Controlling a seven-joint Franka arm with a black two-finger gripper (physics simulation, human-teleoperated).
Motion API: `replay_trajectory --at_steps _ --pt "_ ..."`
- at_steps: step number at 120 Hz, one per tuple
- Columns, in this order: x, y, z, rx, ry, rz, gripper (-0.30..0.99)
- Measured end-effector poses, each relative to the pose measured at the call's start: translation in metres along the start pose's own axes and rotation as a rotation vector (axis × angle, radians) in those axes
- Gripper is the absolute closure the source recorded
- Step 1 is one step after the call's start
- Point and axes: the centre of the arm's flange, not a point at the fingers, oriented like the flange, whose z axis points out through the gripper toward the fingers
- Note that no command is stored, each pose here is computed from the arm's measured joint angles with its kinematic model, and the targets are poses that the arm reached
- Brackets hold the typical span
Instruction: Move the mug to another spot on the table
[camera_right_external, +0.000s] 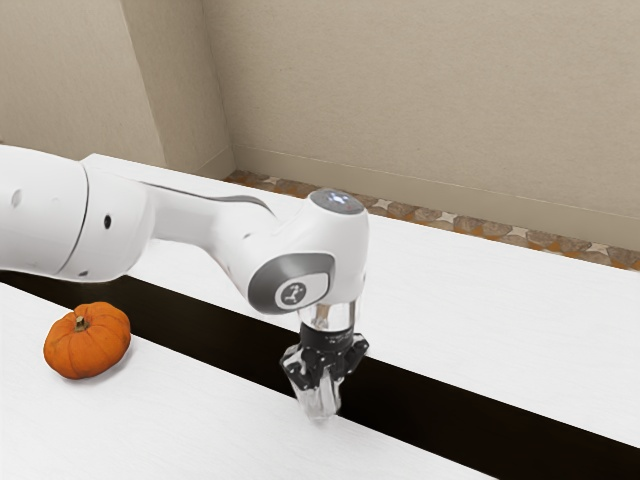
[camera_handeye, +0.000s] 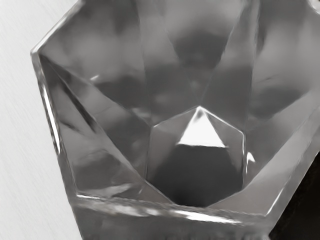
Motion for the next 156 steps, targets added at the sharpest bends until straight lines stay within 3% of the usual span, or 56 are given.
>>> replay_trajectory --at_steps 28,62,85,108,156 --pt "0.014 -0.008 -0.024 0.014 0.042 0.008 0.64" --pt "0.105 -0.034 -0.029 0.088 0.074 -0.087 0.69" --pt "0.168 -0.047 -0.019 0.101 0.148 -0.07 0.71" --pt "0.178 -0.047 0.005 0.097 0.188 0.041 0.7" --pt "0.179 -0.053 0.039 0.073 0.194 0.184 0.66"
